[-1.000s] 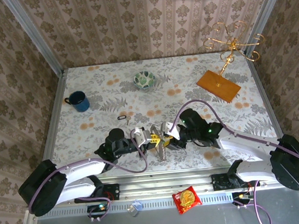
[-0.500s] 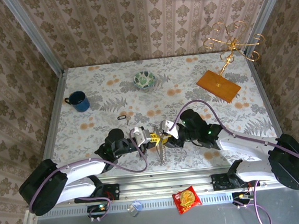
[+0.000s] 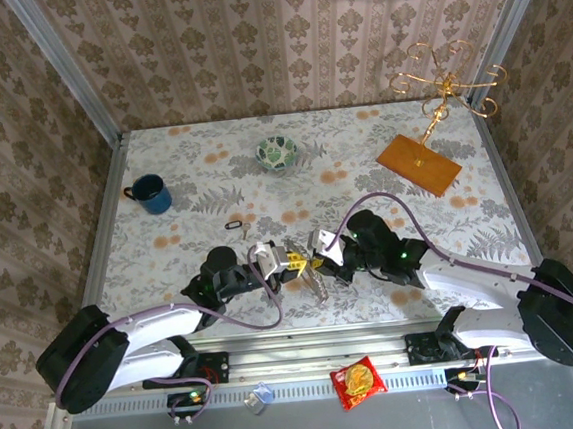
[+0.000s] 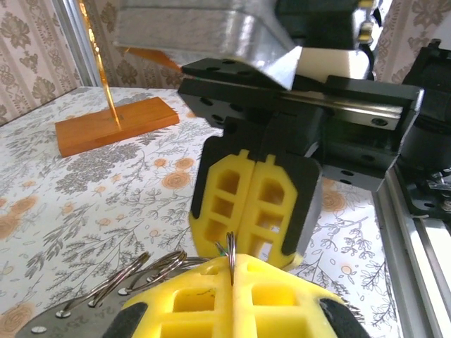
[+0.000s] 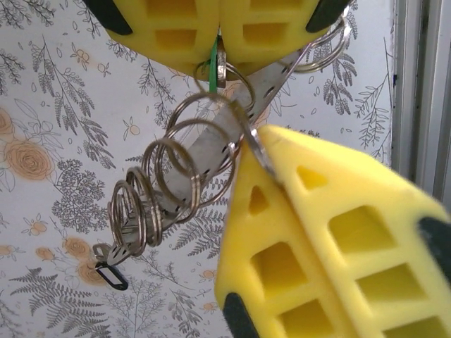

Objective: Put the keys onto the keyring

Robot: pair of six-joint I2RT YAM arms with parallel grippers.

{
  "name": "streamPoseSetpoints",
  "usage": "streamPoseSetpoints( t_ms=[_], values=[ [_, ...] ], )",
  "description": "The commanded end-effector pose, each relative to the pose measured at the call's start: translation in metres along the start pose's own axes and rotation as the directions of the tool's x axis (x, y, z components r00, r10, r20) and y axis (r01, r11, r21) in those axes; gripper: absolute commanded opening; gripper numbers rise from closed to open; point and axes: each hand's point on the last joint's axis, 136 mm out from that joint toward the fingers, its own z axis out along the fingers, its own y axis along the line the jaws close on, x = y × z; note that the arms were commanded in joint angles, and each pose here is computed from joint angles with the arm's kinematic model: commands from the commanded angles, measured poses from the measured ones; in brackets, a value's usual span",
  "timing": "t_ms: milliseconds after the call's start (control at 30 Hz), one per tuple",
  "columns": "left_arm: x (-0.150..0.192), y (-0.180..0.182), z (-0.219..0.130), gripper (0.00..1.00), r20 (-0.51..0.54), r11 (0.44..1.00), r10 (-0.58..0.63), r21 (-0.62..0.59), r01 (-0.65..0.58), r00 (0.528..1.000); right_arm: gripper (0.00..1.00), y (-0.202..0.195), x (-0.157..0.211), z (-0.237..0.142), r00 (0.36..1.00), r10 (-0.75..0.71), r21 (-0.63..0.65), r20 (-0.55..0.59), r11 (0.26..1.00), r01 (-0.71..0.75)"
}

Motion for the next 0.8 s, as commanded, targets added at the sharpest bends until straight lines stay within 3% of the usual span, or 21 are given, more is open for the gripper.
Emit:
streamPoseSetpoints(
  t_ms=[0, 567, 600, 667, 767],
  values=[
    [-0.008, 0.001, -0.004, 0.0, 0.016, 0.999, 0.049, -0.023, -0.048, 0.999, 0.0, -0.002, -0.004, -0.01, 0.999, -0.029, 0.027, -0.026, 0.999, 0.03],
    [0.002, -0.002, 0.003, 0.0, -0.077, 0.998, 0.061, 0.028, -0.059, 0.995, 0.0, -0.001, -0.043, -0.032, 0.994, -0.107, 0.015, 0.008, 0.994, 0.107],
    [0.002, -0.001, 0.003, 0.06, -0.078, 0.998, 0.057, 0.026, -0.055, 0.995, 0.0, 0.0, -0.044, -0.033, 0.994, -0.109, 0.013, 0.01, 0.994, 0.109],
    [0.0, 0.0, 0.003, 0.28, -0.069, 0.998, 0.053, 0.019, -0.052, 0.996, 0.0, 0.001, -0.045, -0.033, 0.994, -0.111, 0.012, 0.007, 0.994, 0.111],
    [-0.004, 0.003, 0.001, 0.45, -0.054, 0.998, 0.055, -0.006, -0.056, 0.997, 0.0, 0.0, -0.041, -0.032, 0.994, -0.113, 0.019, -0.009, 0.993, 0.113]
  ],
)
